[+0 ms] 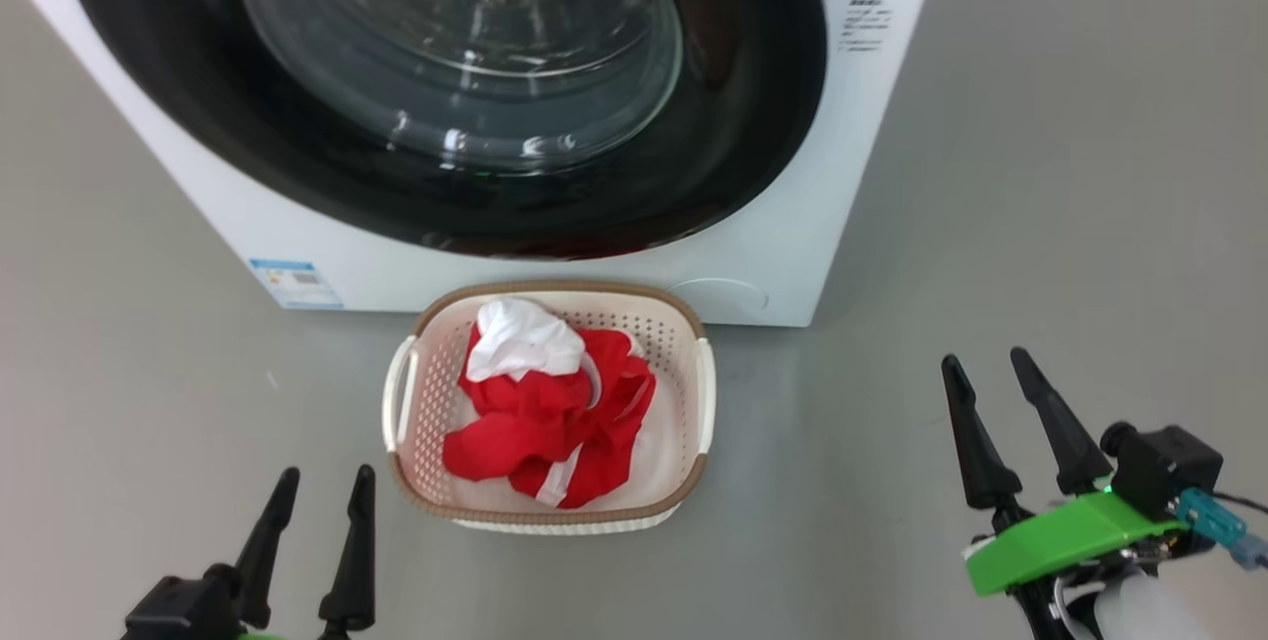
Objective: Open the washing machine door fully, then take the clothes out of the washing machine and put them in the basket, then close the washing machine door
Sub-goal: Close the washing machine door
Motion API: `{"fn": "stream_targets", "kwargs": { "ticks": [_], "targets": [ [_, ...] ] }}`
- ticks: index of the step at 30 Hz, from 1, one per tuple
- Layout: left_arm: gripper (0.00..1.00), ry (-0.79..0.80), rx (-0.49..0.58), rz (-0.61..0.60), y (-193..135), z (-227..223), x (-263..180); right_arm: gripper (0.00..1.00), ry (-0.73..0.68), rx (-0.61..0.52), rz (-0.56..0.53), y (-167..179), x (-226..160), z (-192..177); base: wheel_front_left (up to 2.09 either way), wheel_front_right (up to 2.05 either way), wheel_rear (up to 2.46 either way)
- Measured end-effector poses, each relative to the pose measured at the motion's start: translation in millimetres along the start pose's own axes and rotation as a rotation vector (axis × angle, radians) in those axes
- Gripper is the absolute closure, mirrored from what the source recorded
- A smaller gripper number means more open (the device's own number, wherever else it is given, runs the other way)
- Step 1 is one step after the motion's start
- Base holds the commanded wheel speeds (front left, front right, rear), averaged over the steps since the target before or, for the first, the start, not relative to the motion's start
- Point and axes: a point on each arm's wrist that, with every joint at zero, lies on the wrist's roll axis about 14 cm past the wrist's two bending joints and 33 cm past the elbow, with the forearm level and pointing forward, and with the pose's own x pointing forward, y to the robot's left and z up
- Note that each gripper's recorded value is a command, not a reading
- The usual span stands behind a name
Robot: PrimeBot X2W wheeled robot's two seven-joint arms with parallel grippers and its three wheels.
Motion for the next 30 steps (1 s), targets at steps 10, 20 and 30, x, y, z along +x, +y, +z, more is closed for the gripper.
{"fn": "stream_targets", "kwargs": {
  "ticks": [10,20,30],
  "targets": [
    [0.00,-0.005,0.010,-0.036,-10.3,1.1,-7.1,0.00,-0.008,0.002,-0.090,-23.6,-41.5,2.9,0.00,0.00,0.00],
    [0.00,-0.021,0.030,-0.072,-19.6,6.1,-13.8,0.00,-0.024,0.000,-0.151,-39.1,-74.1,6.6,0.00,0.00,0.00],
    [0.00,-0.027,0.034,-0.085,-22.2,7.8,-19.5,0.00,-0.025,0.002,-0.193,-49.0,-96.2,4.9,0.00,0.00,0.00]
  ]
}}
